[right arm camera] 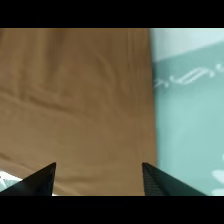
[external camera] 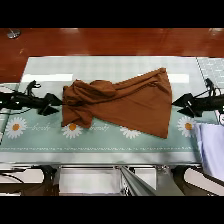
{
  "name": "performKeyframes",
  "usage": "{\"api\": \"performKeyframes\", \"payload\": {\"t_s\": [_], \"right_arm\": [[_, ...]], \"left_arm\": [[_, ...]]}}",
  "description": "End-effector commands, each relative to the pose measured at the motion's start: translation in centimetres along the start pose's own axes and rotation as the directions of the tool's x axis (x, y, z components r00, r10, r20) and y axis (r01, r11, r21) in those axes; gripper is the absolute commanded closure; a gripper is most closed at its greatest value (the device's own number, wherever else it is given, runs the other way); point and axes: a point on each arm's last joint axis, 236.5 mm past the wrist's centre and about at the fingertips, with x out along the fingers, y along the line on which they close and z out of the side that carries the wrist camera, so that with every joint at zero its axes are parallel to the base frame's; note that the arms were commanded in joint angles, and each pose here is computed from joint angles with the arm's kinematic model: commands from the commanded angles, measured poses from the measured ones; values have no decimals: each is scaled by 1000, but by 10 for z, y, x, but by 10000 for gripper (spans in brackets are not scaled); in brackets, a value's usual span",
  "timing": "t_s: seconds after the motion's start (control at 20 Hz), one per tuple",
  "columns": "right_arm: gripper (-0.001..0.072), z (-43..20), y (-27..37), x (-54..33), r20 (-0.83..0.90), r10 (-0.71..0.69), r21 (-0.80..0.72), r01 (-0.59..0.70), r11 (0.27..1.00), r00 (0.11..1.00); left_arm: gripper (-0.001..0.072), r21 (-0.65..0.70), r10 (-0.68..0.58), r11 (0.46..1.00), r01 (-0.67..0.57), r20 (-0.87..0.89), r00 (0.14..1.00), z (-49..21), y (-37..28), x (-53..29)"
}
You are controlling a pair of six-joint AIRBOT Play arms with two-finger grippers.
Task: Fold the shirts.
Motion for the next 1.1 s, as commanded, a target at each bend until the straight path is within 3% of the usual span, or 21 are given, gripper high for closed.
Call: {"api": "performKeyframes", "payload": {"t_s": [0.0, 0.15, 0.2, 0.25, 0.3, 0.6, 0.75, 1.05], "right_arm": [[96, -27, 1, 4, -10, 24, 10, -23, 1000, 1000], [96, -40, -9, 0, -51, -31, 28, 32, 999, 998], [96, -47, -23, -2, -80, -89, 39, 93, 995, 993], [96, -55, -39, -5, -116, -158, 51, 165, 985, 981], [95, -63, -51, -8, -150, -207, 50, 216, 975, 967], [95, -103, -62, 3, -273, -207, 96, 241, 966, 940], [96, -129, -61, 20, -338, -222, 46, 251, 967, 915], [96, -109, -17, 68, -263, -109, 66, 130, 989, 959]], "left_arm": [[7, 67, 3, 998, 1, -56, 998, -15, -11, 29], [16, 136, 16, 991, 0, -117, 993, -31, -28, 49], [171, 167, 17, 986, 6, -135, 991, -36, -32, 52], [577, 200, 12, 980, 21, -161, 987, -43, -35, 53], [677, 223, 2, 974, 39, -182, 983, -48, -39, 52], [676, 252, -35, 964, 82, -187, 982, -44, -57, 43], [676, 242, -83, 963, 121, -161, 983, -35, -71, 41], [676, 237, -94, 963, 131, -160, 983, -35, -75, 40]]}}
